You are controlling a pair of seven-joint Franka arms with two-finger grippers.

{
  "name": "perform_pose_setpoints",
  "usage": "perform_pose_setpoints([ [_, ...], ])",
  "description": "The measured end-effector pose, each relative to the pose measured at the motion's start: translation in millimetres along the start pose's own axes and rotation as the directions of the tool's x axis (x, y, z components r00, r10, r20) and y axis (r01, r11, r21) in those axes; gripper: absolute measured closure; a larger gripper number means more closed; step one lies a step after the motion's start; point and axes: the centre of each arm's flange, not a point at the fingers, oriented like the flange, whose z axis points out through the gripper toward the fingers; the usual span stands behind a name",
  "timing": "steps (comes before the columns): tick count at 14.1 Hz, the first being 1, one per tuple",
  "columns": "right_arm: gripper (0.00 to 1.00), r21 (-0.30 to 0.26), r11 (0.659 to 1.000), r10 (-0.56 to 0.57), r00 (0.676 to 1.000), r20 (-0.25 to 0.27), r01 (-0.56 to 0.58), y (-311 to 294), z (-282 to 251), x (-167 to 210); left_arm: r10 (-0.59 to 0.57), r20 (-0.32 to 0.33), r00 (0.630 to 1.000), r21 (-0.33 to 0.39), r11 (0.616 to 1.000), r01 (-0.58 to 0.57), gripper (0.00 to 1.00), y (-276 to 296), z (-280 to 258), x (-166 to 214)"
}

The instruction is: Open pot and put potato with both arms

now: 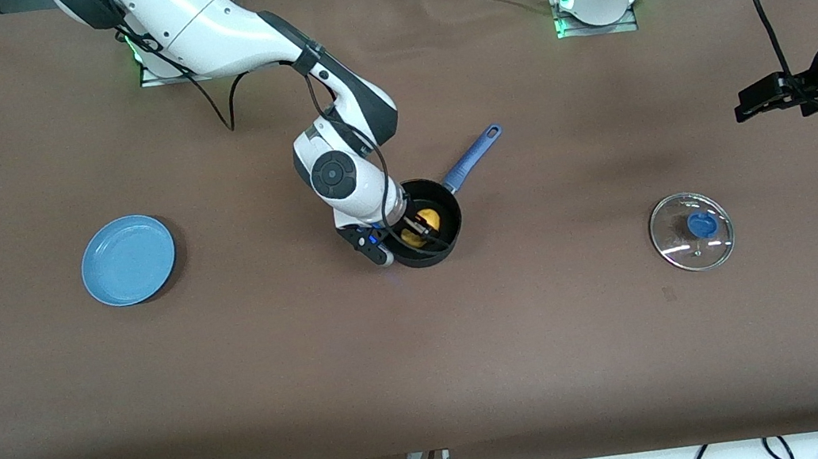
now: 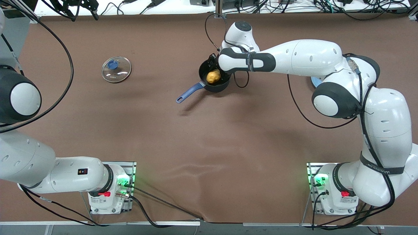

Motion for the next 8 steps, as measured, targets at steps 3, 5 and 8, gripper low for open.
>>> perform_pose_setpoints([
  [3,0.0,0.012,1.0,-0.018,1.0,-0.006,0.018,-12,-30,-5,0.0,0.0,1.0,0.0,1.0,0.0,0.0,0,0,0],
  [5,0.0,-0.016,1.0,-0.027,1.0,-0.004,0.027,-17,-67,-9,0.0,0.0,1.0,0.0,1.0,0.0,0.0,0,0,0],
  [8,0.0,-0.058,0.998,-0.022,0.999,-0.042,0.019,-16,-153,12,-0.001,0.001,1.0,0.0,1.0,0.001,0.0,0,1,0],
])
